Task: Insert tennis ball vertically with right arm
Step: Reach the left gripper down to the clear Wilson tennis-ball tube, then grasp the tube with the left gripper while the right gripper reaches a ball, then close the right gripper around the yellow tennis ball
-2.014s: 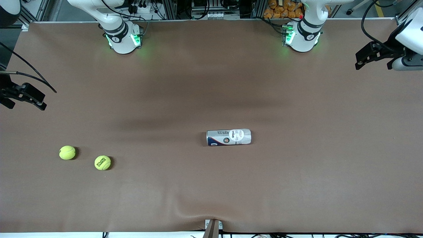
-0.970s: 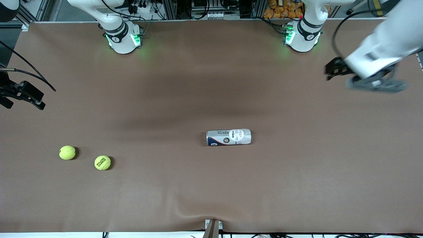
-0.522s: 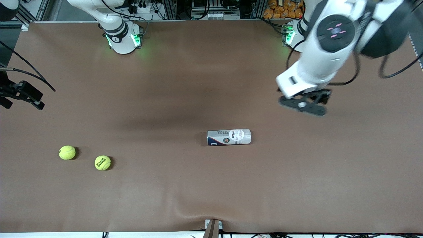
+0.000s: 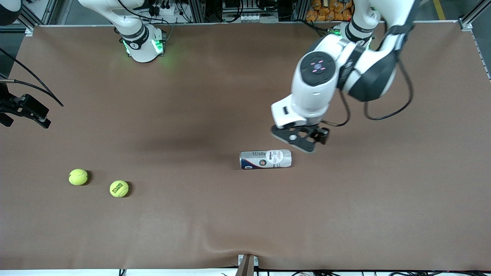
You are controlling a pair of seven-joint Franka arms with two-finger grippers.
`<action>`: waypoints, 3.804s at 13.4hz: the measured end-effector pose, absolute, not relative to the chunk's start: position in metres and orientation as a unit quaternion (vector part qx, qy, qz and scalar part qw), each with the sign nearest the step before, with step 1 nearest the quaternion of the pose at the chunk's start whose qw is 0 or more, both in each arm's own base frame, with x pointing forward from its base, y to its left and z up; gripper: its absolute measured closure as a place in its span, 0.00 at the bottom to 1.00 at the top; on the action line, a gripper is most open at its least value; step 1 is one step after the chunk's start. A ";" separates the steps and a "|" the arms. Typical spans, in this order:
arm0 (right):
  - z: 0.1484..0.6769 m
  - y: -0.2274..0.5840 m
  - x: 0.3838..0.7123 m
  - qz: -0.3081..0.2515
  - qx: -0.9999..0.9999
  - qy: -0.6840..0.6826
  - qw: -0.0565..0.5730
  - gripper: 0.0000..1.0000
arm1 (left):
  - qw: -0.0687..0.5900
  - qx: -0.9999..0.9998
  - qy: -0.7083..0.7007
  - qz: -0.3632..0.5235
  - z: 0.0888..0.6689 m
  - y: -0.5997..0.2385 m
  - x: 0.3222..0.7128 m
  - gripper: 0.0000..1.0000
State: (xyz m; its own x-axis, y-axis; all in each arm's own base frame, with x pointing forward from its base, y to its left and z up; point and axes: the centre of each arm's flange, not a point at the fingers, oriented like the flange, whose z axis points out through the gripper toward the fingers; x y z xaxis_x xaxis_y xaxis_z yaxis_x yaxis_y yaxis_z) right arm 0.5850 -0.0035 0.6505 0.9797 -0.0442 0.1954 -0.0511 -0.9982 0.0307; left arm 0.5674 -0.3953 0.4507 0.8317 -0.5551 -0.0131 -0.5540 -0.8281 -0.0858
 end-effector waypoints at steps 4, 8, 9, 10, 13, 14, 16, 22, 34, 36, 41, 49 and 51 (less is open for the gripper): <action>0.650 0.001 0.585 0.096 0.995 -0.020 0.018 0.00 | 0.058 -0.930 0.361 -0.020 0.413 -0.437 0.559 0.00; 0.647 -0.002 0.584 0.090 0.996 -0.023 0.019 0.00 | 0.064 -0.902 0.426 -0.017 0.385 -0.458 0.563 0.00; 0.647 -0.005 0.584 0.091 0.995 -0.024 0.022 0.00 | 0.065 -0.899 0.434 -0.014 0.378 -0.462 0.562 0.00; 0.647 -0.006 0.585 0.092 0.995 -0.024 0.027 0.00 | 0.067 -0.895 0.442 -0.009 0.370 -0.466 0.560 0.00; 0.636 -0.006 0.589 0.083 0.995 -0.037 0.029 0.00 | 0.083 -0.871 0.484 -0.003 0.350 -0.479 0.558 0.00; 0.634 -0.006 0.590 0.081 0.995 -0.042 0.028 0.00 | 0.091 -0.862 0.499 -0.004 0.345 -0.483 0.556 0.00; 0.631 -0.008 0.590 0.077 0.996 -0.045 0.027 0.00 | 0.103 -0.848 0.520 -0.008 0.341 -0.494 0.550 0.00; 0.598 -0.006 0.598 0.030 0.998 -0.051 0.012 0.00 | 0.111 -0.781 0.615 0.001 0.332 -0.513 0.534 0.00; 0.417 -0.021 0.685 0.024 0.996 -0.080 -0.019 0.00 | 0.152 -0.709 0.688 0.038 0.257 -0.512 0.538 0.00; 0.394 -0.021 0.694 0.032 0.996 -0.080 -0.019 0.00 | 0.153 -0.712 0.684 0.052 0.247 -0.509 0.536 0.00; 0.314 -0.018 0.711 0.036 0.996 -0.080 -0.016 0.00 | 0.164 -0.746 0.641 0.081 0.223 -0.500 0.533 0.00; 0.224 -0.017 0.715 0.031 0.996 -0.080 -0.012 0.00 | 0.181 -0.757 0.620 0.097 0.204 -0.479 0.546 0.00; 0.214 -0.016 0.714 0.029 0.996 -0.079 -0.012 0.00 | 0.185 -0.756 0.619 0.101 0.199 -0.477 0.547 0.00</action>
